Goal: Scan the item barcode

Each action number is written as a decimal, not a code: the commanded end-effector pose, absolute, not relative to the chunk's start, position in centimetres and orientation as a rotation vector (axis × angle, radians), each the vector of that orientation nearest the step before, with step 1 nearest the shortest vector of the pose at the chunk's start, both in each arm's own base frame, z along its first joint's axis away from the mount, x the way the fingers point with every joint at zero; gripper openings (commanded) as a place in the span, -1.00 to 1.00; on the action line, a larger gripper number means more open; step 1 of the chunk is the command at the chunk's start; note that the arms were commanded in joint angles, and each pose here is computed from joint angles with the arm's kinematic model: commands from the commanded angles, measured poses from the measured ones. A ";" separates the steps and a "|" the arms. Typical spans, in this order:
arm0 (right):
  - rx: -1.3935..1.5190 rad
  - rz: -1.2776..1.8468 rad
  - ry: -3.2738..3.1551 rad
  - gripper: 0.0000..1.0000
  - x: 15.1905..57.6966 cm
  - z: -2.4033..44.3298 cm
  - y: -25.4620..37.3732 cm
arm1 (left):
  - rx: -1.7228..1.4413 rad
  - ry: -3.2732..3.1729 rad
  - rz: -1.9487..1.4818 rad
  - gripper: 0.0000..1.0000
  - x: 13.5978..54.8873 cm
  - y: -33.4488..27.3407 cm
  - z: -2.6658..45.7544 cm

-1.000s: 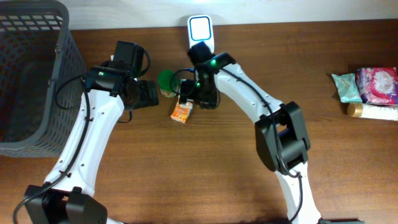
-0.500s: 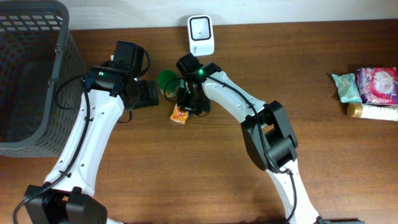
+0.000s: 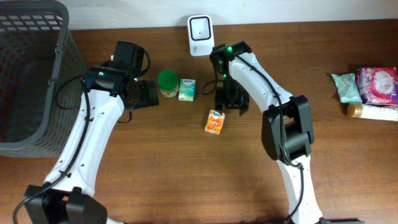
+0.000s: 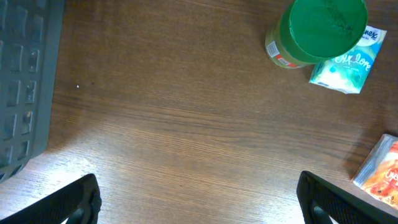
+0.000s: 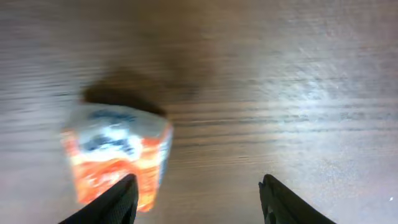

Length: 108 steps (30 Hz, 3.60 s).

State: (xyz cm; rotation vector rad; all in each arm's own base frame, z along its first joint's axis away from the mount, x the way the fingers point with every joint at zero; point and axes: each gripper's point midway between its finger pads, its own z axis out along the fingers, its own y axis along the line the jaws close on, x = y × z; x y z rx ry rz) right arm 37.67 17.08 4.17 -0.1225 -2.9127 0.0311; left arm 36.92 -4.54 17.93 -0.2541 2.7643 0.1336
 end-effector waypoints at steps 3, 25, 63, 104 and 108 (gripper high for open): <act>-0.037 -0.004 -3.054 0.18 38.1 7.1 21.7 | -0.267 2.752 0.141 0.98 37.0 -4.5 18.2; -0.127 0.404 -3.115 -0.59 37.1 0.2 23.5 | -0.267 2.752 0.141 0.98 37.0 -4.5 18.2; 0.399 -0.510 -2.848 0.14 40.4 5.1 15.1 | -0.267 2.752 0.141 0.98 37.0 -4.5 18.2; 0.527 -1.465 -2.883 -0.92 47.4 12.8 19.2 | -0.267 2.752 0.141 0.98 37.0 -4.5 18.2; 0.210 -0.275 -3.370 -0.92 51.9 9.9 12.7 | -0.267 2.752 0.141 0.98 37.0 -4.5 18.2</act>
